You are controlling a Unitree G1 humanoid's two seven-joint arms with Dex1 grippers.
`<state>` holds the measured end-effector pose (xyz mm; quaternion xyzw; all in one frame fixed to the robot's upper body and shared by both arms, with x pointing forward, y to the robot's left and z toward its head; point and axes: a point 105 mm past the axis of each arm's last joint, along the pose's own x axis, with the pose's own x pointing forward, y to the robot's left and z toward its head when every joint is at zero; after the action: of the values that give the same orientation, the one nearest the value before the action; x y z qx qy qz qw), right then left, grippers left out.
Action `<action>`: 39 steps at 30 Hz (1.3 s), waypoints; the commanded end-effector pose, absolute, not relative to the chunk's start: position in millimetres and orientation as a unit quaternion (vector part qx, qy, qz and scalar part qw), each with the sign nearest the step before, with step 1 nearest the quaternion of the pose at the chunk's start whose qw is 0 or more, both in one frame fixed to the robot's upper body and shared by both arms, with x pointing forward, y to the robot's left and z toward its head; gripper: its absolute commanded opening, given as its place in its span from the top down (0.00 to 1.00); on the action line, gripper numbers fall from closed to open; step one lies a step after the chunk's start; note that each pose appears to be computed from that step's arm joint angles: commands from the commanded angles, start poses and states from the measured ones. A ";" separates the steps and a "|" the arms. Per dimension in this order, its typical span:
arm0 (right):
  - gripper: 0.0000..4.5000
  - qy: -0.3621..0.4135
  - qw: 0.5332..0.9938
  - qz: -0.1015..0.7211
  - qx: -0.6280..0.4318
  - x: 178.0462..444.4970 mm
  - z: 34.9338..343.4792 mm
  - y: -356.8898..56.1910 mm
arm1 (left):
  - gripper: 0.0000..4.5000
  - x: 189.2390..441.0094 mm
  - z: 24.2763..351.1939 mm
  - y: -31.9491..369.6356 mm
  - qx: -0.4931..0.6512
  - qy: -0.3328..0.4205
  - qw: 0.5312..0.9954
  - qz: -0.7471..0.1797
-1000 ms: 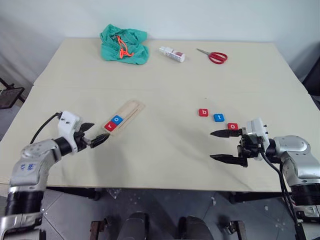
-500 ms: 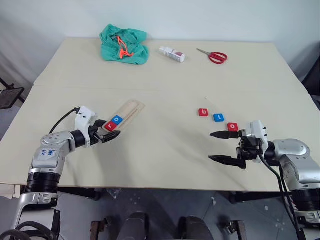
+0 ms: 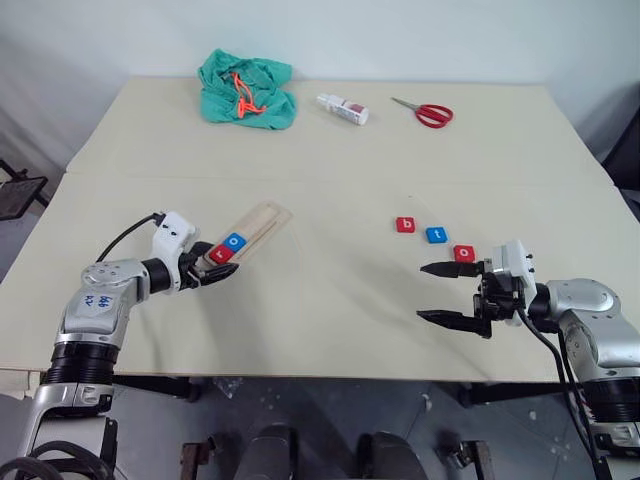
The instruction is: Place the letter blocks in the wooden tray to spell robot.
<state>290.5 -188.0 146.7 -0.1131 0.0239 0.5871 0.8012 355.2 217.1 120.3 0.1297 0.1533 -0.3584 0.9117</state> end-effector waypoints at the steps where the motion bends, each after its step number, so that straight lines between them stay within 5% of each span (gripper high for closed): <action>1: 0.00 0.003 0.798 0.590 -0.124 289.9 157.8 -188.4 | 0.24 340.2 126.5 181.2 0.148 0.126 0.875 -0.444; 13: 0.00 0.033 0.759 0.635 -0.138 265.4 152.2 -212.2 | 0.24 315.1 121.3 101.0 0.212 0.105 0.762 -0.602; 19: 0.00 0.021 0.777 0.615 -0.135 265.4 154.4 -214.7 | 0.24 298.0 113.9 74.1 0.221 0.092 0.718 -0.654; 38: 0.00 0.025 0.801 0.584 -0.128 253.3 151.3 -217.8 | 0.24 293.3 102.2 73.7 0.273 0.093 0.680 -0.674; 39: 0.00 0.024 0.801 0.584 -0.128 253.6 151.6 -217.6 | 0.17 293.2 102.1 73.7 0.273 0.094 0.680 -0.674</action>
<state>255.1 -218.4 139.3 -0.1134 0.0442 0.5843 0.8023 293.4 76.0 99.6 0.2625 0.0981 -0.6719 0.6856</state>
